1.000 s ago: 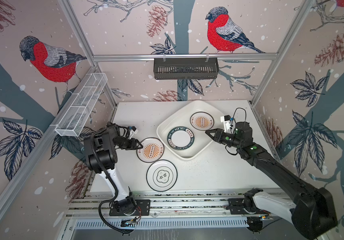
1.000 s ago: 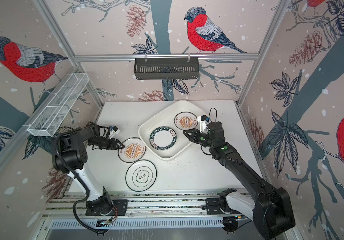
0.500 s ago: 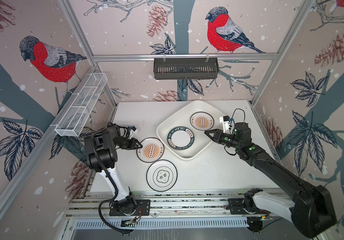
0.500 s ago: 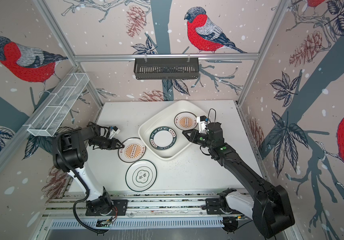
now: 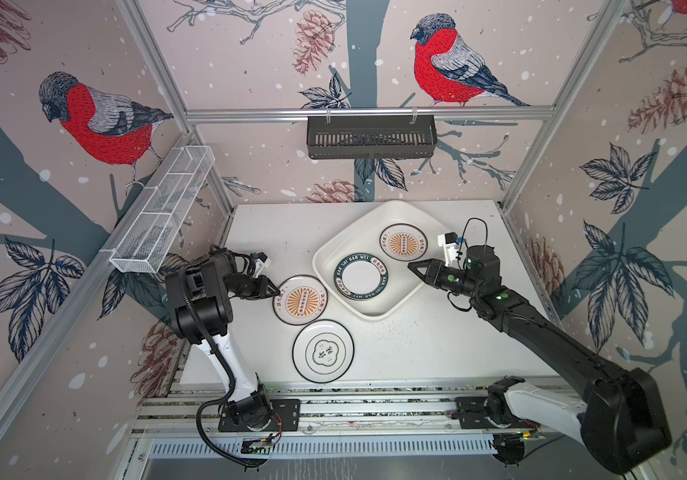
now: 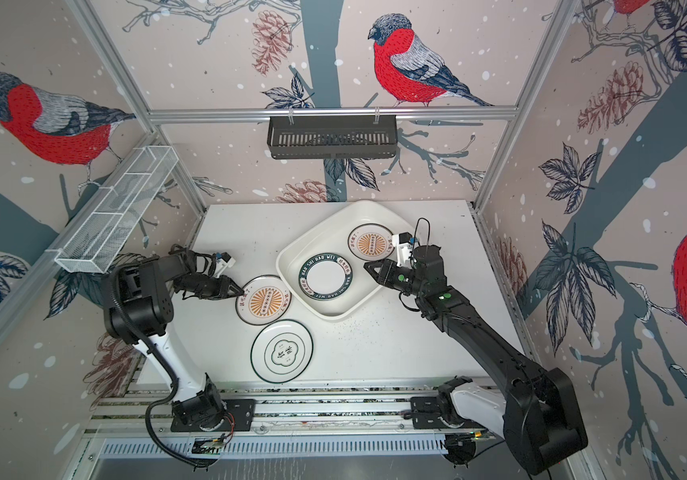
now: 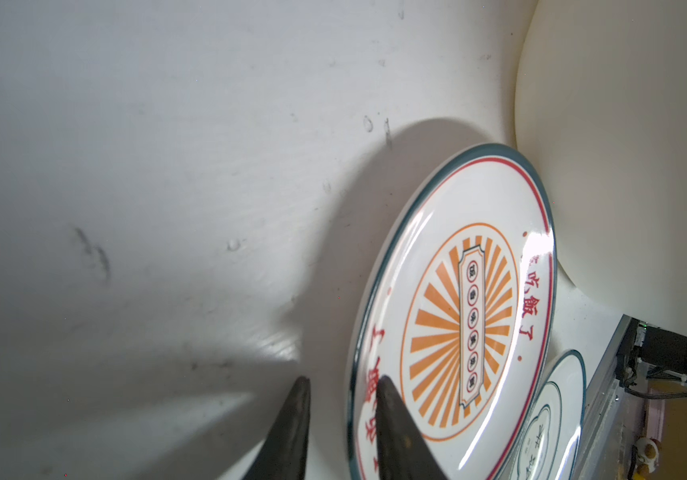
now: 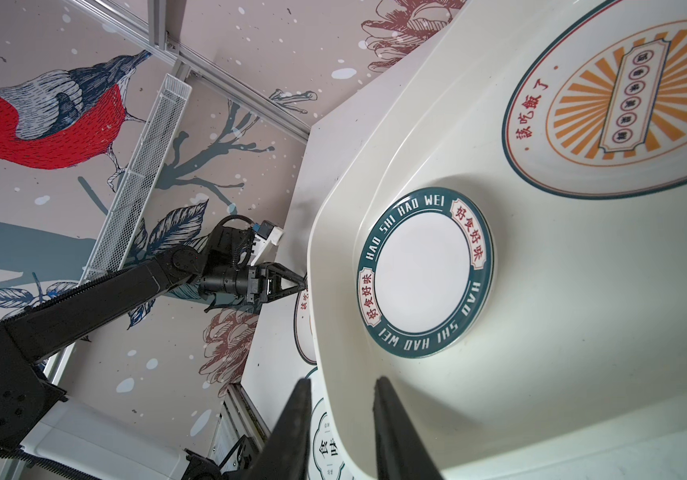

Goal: Place the plates into the plastic bin on the countertop
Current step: 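Lower the left gripper onto the sunburst plate's rim and close it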

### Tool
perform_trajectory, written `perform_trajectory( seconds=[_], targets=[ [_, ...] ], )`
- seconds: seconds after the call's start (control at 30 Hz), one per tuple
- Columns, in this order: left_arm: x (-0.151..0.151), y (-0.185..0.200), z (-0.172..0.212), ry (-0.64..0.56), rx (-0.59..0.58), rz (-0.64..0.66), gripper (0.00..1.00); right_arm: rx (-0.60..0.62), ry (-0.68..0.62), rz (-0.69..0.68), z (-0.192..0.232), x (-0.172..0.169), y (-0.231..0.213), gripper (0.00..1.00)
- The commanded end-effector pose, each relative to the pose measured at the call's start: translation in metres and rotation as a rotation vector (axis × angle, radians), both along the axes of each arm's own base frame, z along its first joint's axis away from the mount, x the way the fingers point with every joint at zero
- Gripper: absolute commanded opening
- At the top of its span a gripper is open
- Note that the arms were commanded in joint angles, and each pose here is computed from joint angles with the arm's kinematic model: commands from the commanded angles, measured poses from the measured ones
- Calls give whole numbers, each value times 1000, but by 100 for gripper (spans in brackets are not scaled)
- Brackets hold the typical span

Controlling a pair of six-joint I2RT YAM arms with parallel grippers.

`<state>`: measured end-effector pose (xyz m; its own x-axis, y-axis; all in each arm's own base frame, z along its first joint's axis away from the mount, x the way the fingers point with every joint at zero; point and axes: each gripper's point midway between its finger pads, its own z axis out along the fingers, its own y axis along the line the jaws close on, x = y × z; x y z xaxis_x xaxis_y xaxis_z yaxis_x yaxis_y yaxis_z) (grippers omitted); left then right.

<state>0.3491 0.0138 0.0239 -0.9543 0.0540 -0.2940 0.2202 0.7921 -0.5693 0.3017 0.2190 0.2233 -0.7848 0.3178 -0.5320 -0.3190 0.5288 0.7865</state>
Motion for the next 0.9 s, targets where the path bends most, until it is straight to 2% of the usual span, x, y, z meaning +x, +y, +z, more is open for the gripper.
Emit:
perform_trajectory(
  seconds=[0.0, 0.33, 0.57, 0.63, 0.8, 0.87],
  targets=[
    [-4, 7, -9, 23, 46, -11, 28, 18, -42, -1, 10, 4, 2, 28],
    [-4, 4, -10, 28, 26, -16, 31, 15, -36, 1, 6, 4, 2, 28],
    [-1, -6, -6, 30, 41, -47, 26, 13, -32, 1, 3, 4, 2, 28],
    [0, -5, -7, 17, 66, -42, 22, 15, -33, 1, 4, 4, 2, 28],
    [0, -3, -8, 25, 73, -36, 20, 11, -35, 1, 3, 3, 1, 28],
    [0, -3, -8, 24, 72, -35, 16, 10, -34, 1, 3, 2, 1, 28]
  ],
)
